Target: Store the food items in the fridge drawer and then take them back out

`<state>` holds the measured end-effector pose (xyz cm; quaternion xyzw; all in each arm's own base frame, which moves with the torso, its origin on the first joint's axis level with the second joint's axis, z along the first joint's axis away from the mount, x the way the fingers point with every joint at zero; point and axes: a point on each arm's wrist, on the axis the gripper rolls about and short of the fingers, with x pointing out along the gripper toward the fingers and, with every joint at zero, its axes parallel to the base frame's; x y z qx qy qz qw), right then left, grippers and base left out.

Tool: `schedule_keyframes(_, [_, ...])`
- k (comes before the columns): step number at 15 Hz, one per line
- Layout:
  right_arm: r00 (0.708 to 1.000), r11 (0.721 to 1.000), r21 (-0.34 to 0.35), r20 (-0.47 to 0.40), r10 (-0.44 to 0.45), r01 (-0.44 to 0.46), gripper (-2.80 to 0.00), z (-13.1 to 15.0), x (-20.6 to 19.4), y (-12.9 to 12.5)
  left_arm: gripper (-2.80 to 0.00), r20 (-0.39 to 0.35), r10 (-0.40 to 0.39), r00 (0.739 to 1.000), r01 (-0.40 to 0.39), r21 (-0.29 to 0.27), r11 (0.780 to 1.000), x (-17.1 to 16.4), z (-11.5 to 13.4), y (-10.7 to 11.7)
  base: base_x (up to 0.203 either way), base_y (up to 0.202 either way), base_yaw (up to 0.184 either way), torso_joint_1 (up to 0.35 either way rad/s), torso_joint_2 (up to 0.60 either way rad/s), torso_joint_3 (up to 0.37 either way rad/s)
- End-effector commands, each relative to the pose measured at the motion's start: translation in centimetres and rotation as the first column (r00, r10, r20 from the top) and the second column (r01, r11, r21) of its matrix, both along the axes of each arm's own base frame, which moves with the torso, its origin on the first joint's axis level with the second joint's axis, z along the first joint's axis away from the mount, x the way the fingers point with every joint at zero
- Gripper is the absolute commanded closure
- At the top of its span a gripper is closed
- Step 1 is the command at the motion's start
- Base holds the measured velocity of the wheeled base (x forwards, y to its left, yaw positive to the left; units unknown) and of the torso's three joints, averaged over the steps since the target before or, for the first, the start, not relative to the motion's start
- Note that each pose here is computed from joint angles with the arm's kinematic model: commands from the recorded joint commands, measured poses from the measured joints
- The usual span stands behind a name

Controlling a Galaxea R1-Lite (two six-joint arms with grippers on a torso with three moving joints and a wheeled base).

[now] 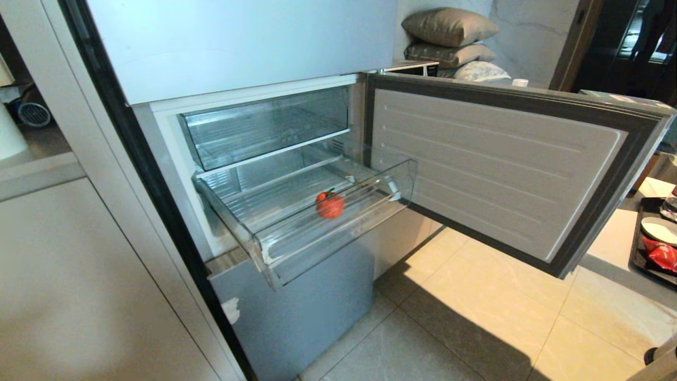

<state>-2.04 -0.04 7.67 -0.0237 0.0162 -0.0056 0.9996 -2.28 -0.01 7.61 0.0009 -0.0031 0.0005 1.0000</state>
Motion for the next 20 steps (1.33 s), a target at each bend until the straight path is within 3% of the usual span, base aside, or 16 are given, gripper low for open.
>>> schedule_keyframes(1, [0.994,0.999,0.018,-0.1,-0.035,0.037,0.0,1.5,1.4,-0.1,0.0,-0.003,0.0,1.0,0.0,0.0,1.0,0.0,0.0,0.0,0.0,0.0,0.0,0.0,0.0,0.0])
schedule_keyframes(3, [0.975,0.979,0.098,-0.145,-0.166,0.181,0.0,4.8,3.7,-0.3,0.0,-0.003,0.0,1.0,0.0,0.0,1.0,0.0,0.0,0.0,0.0,0.0,0.0,0.0,0.0,0.0])
schedule_keyframes(6, [0.895,0.885,0.169,-0.197,-0.4,0.433,0.0,8.9,8.2,-1.2,0.0,-0.003,0.0,1.0,0.0,0.0,1.0,0.0,0.0,0.0,0.0,0.0,0.0,0.0,0.0,0.0])
schedule_keyframes(9, [0.768,0.745,0.192,-0.218,-0.602,0.639,0.0,10.6,13.0,-3.9,0.0,-0.003,0.0,1.0,0.0,0.0,1.0,0.0,0.0,0.0,0.0,0.0,0.0,0.0,0.0,0.0])
schedule_keyframes(12, [0.637,0.599,0.217,-0.23,-0.736,0.771,0.0,10.7,16.4,-9.8,0.0,-0.003,0.0,1.0,0.0,0.0,1.0,0.0,0.0,0.0,0.0,0.0,0.0,0.0,0.0,0.0])
schedule_keyframes(16, [0.59,0.538,0.247,-0.262,-0.763,0.806,0.0,9.6,18.9,-17.5,0.0,-0.003,0.0,1.0,0.0,0.0,1.0,0.0,0.0,0.0,0.0,0.0,0.0,0.0,0.0,0.0])
schedule_keyframes(20, [0.597,0.535,0.269,-0.292,-0.747,0.801,0.0,7.6,21.8,-23.8,0.0,-0.003,0.0,1.0,0.0,0.0,1.0,0.0,0.0,0.0,0.0,0.0,0.0,0.0,0.0,0.0])
